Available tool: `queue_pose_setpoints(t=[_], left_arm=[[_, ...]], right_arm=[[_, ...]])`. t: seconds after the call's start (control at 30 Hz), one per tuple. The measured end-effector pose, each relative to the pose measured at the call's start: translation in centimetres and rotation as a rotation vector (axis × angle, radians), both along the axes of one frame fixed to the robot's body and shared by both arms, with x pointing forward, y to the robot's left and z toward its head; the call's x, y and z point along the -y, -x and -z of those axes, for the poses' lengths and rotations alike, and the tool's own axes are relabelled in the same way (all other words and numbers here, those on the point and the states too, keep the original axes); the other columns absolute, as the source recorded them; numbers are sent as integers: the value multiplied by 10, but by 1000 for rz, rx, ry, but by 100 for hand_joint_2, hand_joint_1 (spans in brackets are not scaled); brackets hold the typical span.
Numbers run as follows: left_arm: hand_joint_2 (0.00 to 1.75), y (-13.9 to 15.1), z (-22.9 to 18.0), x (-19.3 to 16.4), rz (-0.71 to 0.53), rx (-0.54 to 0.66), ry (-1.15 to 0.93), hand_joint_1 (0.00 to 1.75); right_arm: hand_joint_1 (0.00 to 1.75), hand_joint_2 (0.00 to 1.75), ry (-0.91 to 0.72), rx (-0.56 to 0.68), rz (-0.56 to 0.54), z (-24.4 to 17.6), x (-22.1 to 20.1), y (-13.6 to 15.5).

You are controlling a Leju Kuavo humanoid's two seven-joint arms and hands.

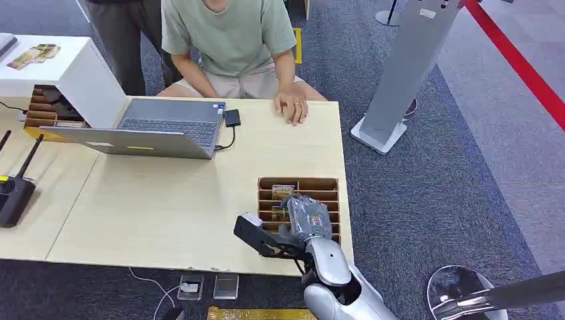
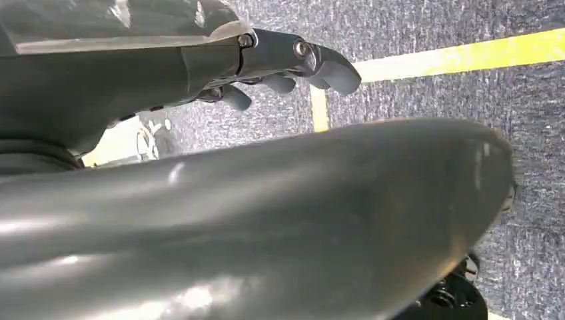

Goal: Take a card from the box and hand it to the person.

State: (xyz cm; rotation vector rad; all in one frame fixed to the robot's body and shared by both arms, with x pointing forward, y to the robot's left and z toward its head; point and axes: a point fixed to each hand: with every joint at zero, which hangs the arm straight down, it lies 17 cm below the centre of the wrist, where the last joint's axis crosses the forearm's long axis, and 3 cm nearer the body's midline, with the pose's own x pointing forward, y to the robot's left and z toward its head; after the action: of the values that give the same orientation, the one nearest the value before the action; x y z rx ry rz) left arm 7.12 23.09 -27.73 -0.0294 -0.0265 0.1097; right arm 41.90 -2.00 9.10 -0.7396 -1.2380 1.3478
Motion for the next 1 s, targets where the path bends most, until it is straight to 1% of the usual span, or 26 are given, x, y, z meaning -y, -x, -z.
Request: queue_pose_setpoints(t=[0.03, 0.27, 0.33, 0.67, 0.7, 0.73, 0.77, 0.8, 0.83, 1.0], left_arm=[[0, 0, 0, 0, 1, 0, 0, 0], [0, 0, 0, 2, 1, 0, 2, 0], [0, 0, 0, 2, 2, 0, 2, 0], [0, 0, 0, 2, 2, 0, 4, 0], [0, 0, 0, 3, 2, 1, 4, 0], [0, 0, 0, 3, 2, 1, 5, 0], [0, 0, 0, 3, 2, 1, 6, 0], [0, 0, 0, 3, 2, 1, 6, 0], [0, 0, 0, 3, 2, 1, 6, 0], [0, 0, 0, 3, 2, 1, 6, 0]], right_arm=[[75, 175, 0, -2, 1, 1, 0, 0], [72, 175, 5, -6, 3, 3, 1, 0], [66, 175, 6, -9, 4, 5, 2, 0], [68, 175, 4, -19, 3, 7, 1, 1], [80, 175, 5, -20, 2, 8, 1, 1], [86, 175, 5, -20, 2, 8, 1, 1], [86, 175, 6, -20, 2, 8, 1, 1], [94, 175, 7, -20, 2, 8, 1, 1], [106, 175, 8, -21, 2, 8, 1, 1], [110, 175, 10, -20, 2, 9, 2, 1]])
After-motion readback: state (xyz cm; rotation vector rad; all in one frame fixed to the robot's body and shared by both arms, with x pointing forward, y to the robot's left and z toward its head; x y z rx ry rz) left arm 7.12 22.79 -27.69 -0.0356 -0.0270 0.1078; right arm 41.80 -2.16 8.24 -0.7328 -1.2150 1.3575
